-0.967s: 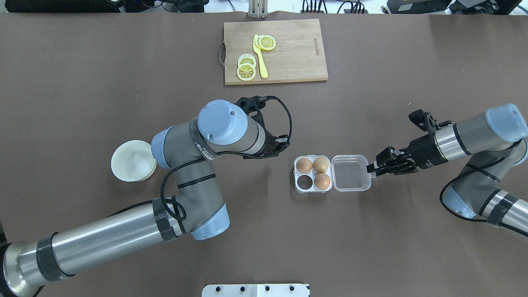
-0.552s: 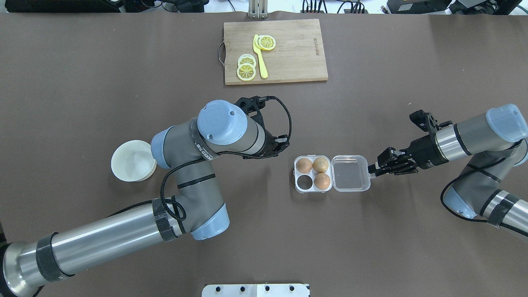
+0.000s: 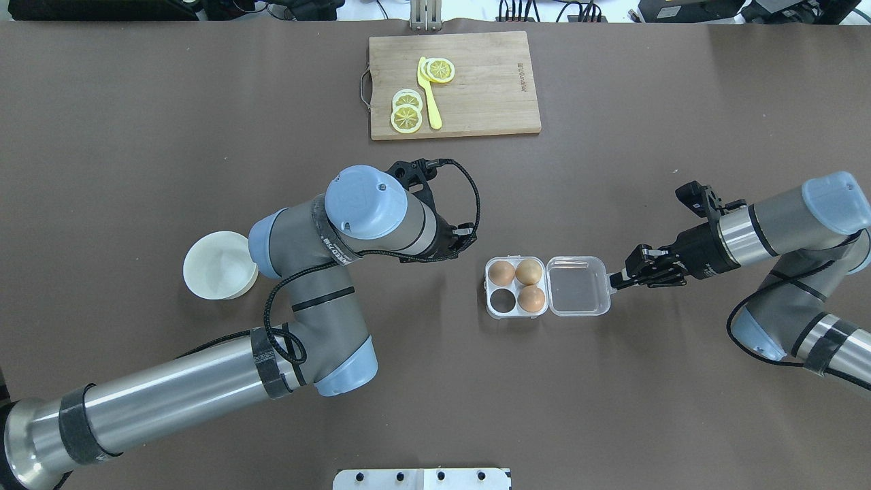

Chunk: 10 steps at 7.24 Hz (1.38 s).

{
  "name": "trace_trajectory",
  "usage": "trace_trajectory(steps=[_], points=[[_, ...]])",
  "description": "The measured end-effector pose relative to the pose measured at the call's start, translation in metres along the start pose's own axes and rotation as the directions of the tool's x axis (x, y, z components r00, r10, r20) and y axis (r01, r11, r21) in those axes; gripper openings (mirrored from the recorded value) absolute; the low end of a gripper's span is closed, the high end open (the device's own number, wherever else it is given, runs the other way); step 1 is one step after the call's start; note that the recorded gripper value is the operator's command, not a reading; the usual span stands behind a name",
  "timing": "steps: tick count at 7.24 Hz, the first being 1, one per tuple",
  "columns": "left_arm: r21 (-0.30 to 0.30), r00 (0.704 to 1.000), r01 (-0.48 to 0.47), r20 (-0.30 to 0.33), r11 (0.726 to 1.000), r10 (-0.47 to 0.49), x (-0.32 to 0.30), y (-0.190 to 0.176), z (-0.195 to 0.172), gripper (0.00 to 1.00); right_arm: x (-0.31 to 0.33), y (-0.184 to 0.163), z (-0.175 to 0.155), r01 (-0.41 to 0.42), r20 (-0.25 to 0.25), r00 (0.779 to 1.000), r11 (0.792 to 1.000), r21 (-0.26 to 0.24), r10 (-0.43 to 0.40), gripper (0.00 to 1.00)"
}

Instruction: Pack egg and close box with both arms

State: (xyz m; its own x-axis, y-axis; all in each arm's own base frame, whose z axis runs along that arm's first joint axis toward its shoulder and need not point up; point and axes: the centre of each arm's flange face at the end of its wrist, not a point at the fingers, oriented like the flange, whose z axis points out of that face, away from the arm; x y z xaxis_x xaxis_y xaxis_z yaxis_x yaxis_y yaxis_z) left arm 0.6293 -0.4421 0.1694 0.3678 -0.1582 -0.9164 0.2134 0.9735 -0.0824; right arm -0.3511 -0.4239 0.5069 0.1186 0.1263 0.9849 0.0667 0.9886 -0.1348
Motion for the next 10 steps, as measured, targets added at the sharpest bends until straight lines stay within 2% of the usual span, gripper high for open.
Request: trace_trajectory(steps=[6,10], points=[[0.000,1.000,0.002,0.003,1.000,-0.002,-0.002,0.000,0.002,0.00,-0.016,-0.007,-0.017,0.014,0.025,1.000,1.000,0.000,-0.014,0.00],[-0.011,0.997,0.037,-0.069,0.999,-0.038,-0.003,0.007,0.018,0.00,-0.021,-0.010,-0.025,0.020,0.034,0.999,1.000,0.005,-0.021,0.00]])
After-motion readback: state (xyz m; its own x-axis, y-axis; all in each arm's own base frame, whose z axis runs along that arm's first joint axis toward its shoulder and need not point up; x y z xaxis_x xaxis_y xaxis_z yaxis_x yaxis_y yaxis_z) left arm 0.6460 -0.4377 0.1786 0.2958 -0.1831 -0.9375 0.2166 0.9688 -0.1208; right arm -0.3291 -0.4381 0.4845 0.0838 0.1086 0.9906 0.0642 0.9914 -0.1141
